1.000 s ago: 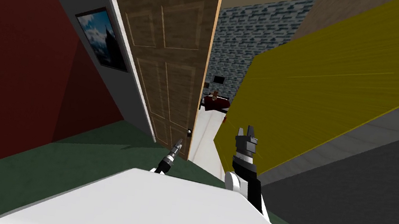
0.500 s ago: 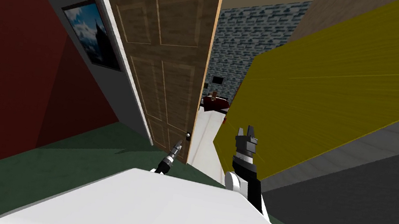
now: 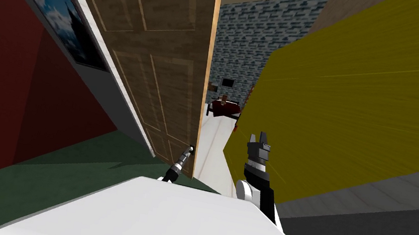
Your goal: Push the door open
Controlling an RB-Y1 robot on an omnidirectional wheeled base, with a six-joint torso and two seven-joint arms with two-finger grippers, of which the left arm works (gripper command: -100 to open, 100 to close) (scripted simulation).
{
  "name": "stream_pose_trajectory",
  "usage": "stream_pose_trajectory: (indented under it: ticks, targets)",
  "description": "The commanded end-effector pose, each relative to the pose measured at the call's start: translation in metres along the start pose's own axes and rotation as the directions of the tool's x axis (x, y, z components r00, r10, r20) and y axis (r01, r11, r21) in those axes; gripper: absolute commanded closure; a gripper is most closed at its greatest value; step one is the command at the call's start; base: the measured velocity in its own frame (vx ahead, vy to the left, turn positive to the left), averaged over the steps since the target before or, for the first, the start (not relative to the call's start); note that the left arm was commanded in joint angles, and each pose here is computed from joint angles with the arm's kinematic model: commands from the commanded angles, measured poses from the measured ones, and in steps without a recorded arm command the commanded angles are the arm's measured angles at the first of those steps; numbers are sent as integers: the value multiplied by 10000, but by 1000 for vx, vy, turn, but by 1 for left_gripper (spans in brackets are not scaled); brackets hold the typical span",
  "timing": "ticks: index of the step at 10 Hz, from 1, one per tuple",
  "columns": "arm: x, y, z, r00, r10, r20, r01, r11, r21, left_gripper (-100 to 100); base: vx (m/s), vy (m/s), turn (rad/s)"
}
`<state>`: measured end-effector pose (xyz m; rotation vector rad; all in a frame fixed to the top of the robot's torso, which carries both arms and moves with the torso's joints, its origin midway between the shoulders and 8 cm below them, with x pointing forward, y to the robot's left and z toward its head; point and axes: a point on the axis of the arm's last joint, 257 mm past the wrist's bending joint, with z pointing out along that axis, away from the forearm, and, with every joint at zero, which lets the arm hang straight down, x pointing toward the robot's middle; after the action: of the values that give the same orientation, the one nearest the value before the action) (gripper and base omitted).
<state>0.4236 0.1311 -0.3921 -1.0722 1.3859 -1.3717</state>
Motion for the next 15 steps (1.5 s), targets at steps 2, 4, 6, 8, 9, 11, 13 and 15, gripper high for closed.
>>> stream_pose_trajectory:
  ticks: [2,4,6,8,9,11,13,15]
  targets:
    - [13,-1,7,10000,-53,28,53,10000,10,-100,133,-20,-14]
    - [13,-1,7,10000,-53,28,53,10000,10,100,-24,3,-4]
    - [13,-1,7,10000,-53,28,53,10000,10,100,-15,4,0]
    - [13,-1,7,10000,-53,28,53,10000,10,100,0,0,0]
    - [-70,17,3,9999,45,149,-44,10000,-43,100,98,-35,28]
    - [-146,21,3,9996,124,267,-123,9999,-55,100,144,-69,39]
    - [-272,25,3,9985,245,481,-241,9997,-74,100,178,-56,35]
    - [-377,26,4,9972,334,675,-329,9994,-88,100,171,-55,40]
